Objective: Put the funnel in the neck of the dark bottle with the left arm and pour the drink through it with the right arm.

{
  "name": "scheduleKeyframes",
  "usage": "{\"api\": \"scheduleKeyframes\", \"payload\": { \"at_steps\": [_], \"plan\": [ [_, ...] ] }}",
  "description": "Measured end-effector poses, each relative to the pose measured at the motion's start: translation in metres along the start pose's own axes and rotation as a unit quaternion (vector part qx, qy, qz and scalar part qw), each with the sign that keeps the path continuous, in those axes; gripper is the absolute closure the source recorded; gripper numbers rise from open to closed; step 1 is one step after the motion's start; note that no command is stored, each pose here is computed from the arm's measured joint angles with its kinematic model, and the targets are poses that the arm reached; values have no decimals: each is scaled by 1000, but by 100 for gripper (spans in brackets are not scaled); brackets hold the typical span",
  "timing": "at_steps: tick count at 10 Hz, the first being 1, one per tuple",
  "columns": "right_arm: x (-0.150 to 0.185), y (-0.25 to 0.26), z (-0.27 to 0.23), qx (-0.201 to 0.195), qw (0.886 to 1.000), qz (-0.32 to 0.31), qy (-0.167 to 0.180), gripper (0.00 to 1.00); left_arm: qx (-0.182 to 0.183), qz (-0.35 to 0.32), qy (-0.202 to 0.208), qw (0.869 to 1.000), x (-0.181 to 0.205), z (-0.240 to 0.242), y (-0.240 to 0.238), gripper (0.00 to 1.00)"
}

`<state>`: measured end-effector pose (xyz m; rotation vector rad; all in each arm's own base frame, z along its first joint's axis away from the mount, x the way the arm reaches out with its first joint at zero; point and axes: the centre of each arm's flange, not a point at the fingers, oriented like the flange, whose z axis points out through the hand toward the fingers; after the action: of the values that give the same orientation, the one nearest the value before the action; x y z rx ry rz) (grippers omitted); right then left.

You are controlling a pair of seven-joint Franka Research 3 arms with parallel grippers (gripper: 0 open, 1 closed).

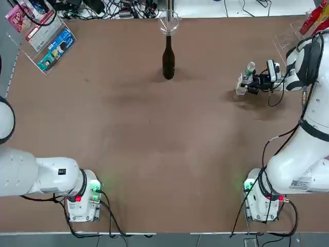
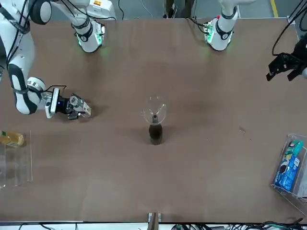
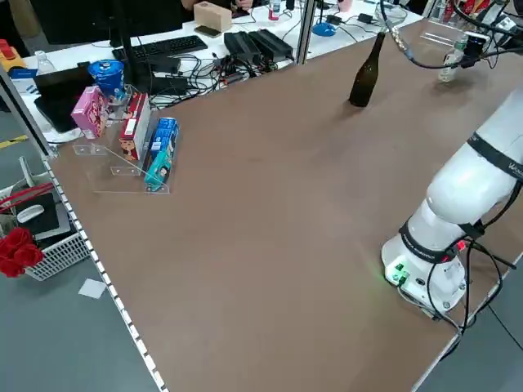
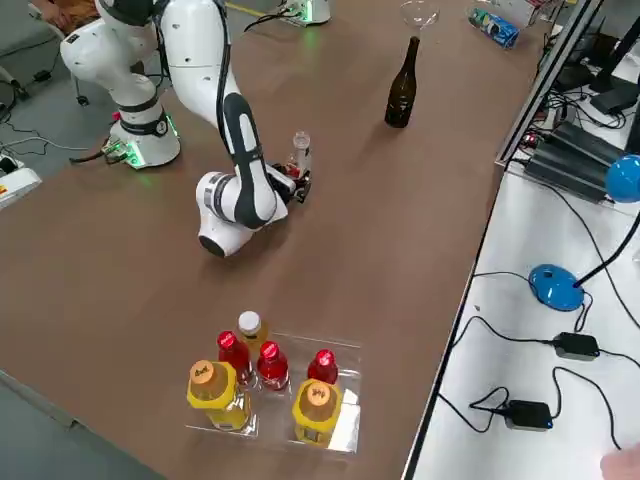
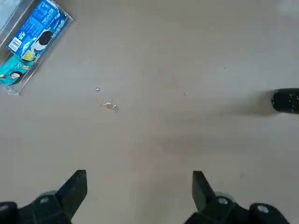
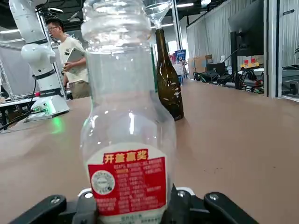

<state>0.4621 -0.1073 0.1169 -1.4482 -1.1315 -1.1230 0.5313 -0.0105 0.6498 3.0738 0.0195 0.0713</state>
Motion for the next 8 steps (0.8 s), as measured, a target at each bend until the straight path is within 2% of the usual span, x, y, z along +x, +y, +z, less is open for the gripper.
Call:
{"api": "scheduleKeyframes", "payload": {
  "at_steps": [4,7,8],
  "plan": [
    [-20,-4,4,-7,1000,15,4,58,4,5,-15,1000,13,1,17,2],
    [-22,-5,5,-7,1000,18,3,57,37,6,-25,999,25,15,8,4],
    [-23,-5,5,-6,1000,19,3,51,41,6,-26,999,27,18,8,3]
  ]
}}
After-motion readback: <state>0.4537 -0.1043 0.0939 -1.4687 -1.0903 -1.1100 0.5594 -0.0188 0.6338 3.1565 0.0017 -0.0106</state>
